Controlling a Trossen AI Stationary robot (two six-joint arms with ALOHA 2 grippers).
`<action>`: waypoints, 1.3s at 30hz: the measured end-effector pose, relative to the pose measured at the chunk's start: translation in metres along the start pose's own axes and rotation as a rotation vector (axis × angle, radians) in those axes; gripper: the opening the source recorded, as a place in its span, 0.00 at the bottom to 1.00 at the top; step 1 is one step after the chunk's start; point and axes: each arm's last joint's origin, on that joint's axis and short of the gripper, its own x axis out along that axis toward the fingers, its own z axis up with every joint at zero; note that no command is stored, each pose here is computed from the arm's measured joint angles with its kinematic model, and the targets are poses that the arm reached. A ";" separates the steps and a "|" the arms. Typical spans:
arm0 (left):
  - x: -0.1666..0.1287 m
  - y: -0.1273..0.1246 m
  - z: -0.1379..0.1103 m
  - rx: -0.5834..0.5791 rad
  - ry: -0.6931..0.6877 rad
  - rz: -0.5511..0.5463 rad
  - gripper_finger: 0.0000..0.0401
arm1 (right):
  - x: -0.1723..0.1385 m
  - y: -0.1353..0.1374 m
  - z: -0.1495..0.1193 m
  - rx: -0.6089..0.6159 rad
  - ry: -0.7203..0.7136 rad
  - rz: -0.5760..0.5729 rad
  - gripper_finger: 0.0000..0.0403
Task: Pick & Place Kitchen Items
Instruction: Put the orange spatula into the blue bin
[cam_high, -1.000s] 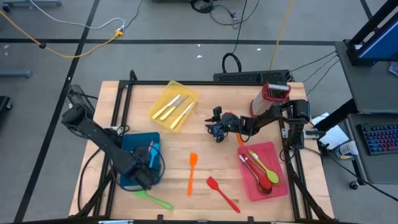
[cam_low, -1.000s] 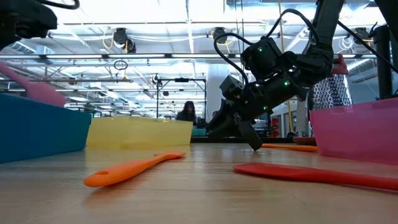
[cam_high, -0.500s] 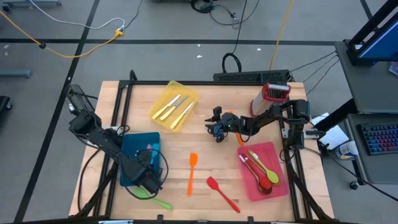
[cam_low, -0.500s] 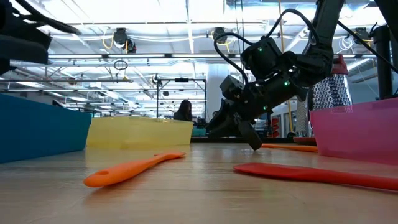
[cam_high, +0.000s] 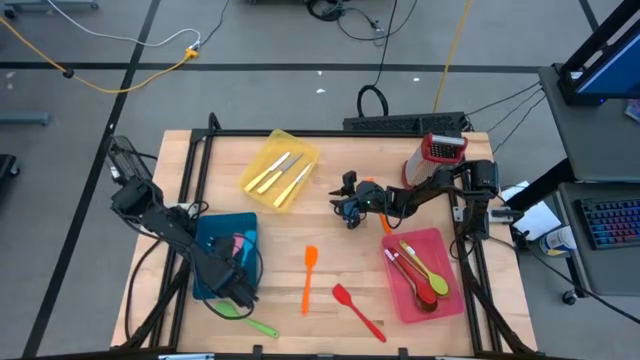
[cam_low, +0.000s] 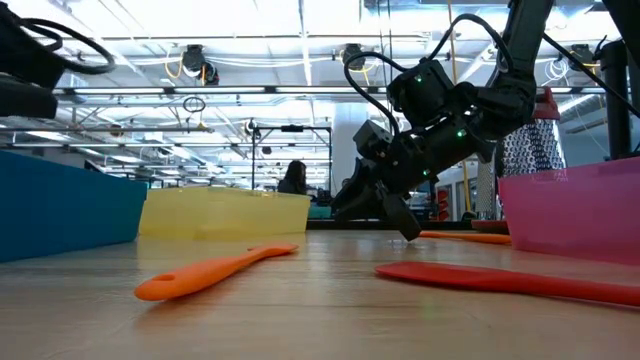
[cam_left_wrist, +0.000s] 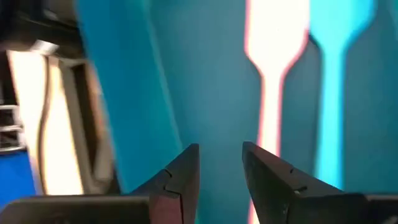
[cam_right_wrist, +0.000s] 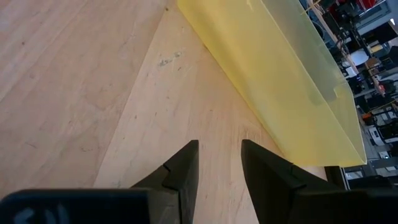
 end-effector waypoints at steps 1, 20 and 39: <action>0.000 0.002 0.001 -0.001 -0.008 0.016 0.32 | 0.000 0.000 0.000 0.000 0.000 0.000 0.29; 0.000 -0.004 -0.001 0.060 0.010 -0.040 0.32 | 0.000 0.000 0.000 0.001 -0.001 0.000 0.29; -0.001 -0.007 0.006 0.067 -0.070 -0.076 0.32 | -0.005 0.009 0.027 0.136 -0.316 0.179 0.44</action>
